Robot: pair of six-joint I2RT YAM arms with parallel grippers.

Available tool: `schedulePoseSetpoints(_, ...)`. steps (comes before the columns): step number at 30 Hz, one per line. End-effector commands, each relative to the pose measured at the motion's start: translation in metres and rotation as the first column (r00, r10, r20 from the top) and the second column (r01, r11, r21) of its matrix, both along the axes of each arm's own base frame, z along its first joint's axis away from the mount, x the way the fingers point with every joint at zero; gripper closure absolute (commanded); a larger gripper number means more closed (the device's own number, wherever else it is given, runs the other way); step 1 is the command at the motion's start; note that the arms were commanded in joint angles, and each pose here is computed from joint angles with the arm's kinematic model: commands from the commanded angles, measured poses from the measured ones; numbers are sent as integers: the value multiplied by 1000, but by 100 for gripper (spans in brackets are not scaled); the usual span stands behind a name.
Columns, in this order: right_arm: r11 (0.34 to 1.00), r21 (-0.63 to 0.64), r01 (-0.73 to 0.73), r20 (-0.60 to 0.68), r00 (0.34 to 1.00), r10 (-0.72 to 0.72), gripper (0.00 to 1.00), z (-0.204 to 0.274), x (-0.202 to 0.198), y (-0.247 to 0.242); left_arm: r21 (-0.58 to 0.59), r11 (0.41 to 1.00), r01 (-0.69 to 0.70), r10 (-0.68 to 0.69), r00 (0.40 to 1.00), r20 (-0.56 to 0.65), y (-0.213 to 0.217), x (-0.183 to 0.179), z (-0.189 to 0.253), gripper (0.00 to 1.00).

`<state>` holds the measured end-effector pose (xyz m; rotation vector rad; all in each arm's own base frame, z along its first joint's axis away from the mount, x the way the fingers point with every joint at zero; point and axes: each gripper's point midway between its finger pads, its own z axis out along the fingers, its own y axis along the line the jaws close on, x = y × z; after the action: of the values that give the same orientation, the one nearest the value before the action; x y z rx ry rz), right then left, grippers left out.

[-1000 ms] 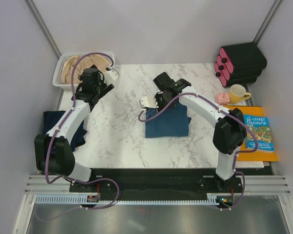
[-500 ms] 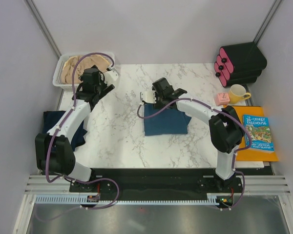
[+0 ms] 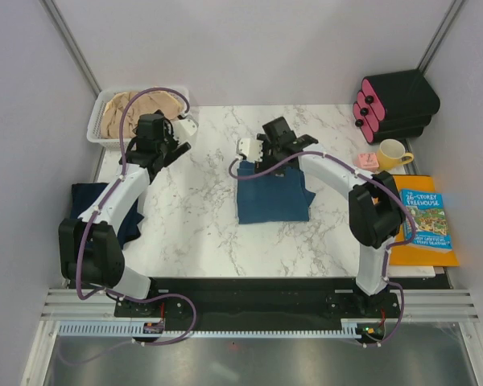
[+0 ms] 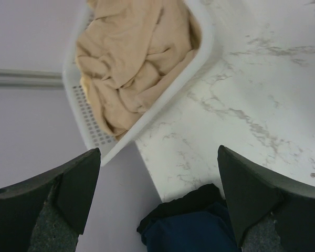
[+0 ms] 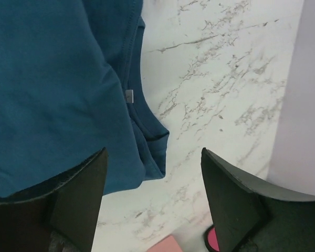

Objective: Fold and stack the t-shirts
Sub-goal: Fold the long partially folded tshirt into a neat square

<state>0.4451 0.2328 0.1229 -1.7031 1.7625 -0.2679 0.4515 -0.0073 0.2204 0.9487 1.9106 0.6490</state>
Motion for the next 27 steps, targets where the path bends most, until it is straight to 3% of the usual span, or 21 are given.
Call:
schedulePoseSetpoints(1, 987, 155, 50, -241, 971, -11, 22, -6, 8, -2, -109, 980, 165, -176, 979, -102, -34, -16, -14, 0)
schedulePoseSetpoints(2, 973, 219, 70, -245, 970, -15, 24, 10, 25, -7, -133, 971, 197, -215, 967, -139, -42, -23, -19, 1)
schedulePoseSetpoints(7, 922, 303, 239, -434, 896, -90, 25, -5, 41, -41, -308, 888, 341, -424, 865, -268, -89, -41, -48, 0)
schedulePoseSetpoints(11, 899, 334, 282, -527, 847, -70, 25, -7, 39, -66, -463, 819, 338, -509, 801, -316, -131, -30, -55, 0)
schedulePoseSetpoints(12, 900, 321, 293, -575, 816, -60, 25, -15, 30, -69, -514, 802, 304, -529, 761, -376, -145, -33, -75, 0)
schedulePoseSetpoints(19, 887, 370, 277, -672, 739, 49, 28, -37, 7, -66, -503, 801, 324, -570, 670, -476, -200, -6, -118, 1)
schedulePoseSetpoints(20, 883, 381, 275, -669, 741, 59, 28, -36, 9, -65, -500, 794, 345, -578, 683, -446, -208, 6, -105, 1)
schedulePoseSetpoints(27, 869, 403, 286, -715, 691, 105, 30, -55, 0, -59, -508, 750, 424, -650, 616, -446, -245, 16, -105, 1)
